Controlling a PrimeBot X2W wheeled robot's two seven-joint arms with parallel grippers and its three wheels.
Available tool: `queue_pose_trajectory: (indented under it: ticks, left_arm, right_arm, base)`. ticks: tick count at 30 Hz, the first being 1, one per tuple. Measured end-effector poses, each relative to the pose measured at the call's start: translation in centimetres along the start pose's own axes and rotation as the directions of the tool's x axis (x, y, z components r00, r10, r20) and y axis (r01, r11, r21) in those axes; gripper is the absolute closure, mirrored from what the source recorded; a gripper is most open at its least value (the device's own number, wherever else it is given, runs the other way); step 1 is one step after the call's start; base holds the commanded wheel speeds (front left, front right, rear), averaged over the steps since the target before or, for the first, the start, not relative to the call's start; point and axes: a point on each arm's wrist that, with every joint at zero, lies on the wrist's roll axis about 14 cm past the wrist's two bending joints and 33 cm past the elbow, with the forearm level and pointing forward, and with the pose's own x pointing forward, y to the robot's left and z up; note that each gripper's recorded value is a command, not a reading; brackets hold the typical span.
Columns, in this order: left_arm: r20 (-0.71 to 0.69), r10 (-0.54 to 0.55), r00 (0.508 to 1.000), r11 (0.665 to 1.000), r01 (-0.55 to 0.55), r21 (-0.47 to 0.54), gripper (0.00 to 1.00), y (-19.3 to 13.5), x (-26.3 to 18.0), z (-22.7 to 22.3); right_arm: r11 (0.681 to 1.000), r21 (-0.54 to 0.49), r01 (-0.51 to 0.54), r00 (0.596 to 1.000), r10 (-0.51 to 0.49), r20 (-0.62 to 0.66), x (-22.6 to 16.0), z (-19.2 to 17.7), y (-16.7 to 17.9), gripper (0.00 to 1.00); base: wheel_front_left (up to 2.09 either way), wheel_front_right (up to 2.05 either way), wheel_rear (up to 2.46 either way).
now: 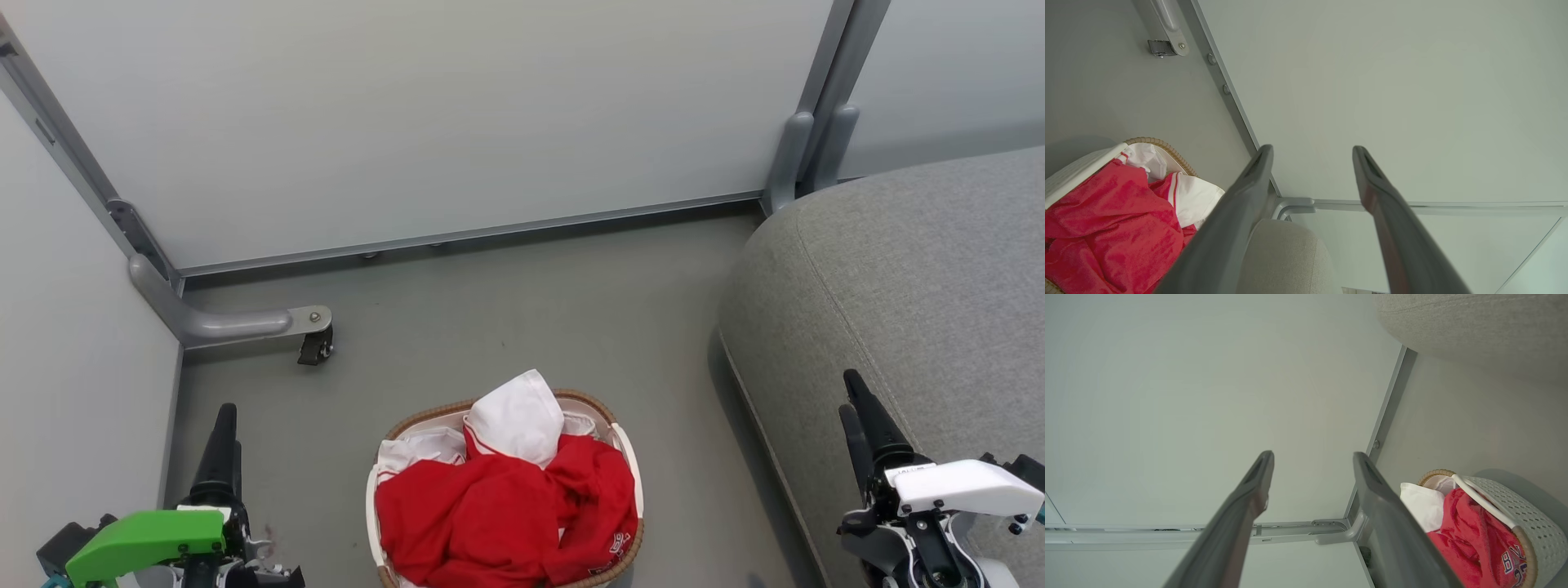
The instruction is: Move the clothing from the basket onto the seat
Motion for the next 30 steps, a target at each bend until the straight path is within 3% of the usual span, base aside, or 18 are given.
queue_pose_trajectory:
  ticks: [5,12,30]
  left_arm:
    - [0.004,0.006,1.0,0.994,-0.007,0.112,0.0,0.1,0.1,0.0]
    - [0.002,0.011,1.0,0.964,-0.011,0.265,0.0,0.2,0.2,-0.2]
    - [-0.026,0.007,1.0,0.802,0.01,0.597,0.0,0.3,0.3,-1.0]
  right_arm:
    - [0.993,-0.119,0.0,1.0,0.0,-0.001,0.2,0.0,0.1,0.0]
    - [0.958,-0.287,-0.019,1.0,0.016,-0.015,0.6,-0.3,0.8,0.0]
    - [0.812,-0.58,-0.056,0.998,0.041,-0.039,1.1,-0.9,1.3,0.0]
  base:
    - [0.0,0.0,0.0]
    - [0.0,0.0,0.0]
    - [0.0,0.0,0.0]
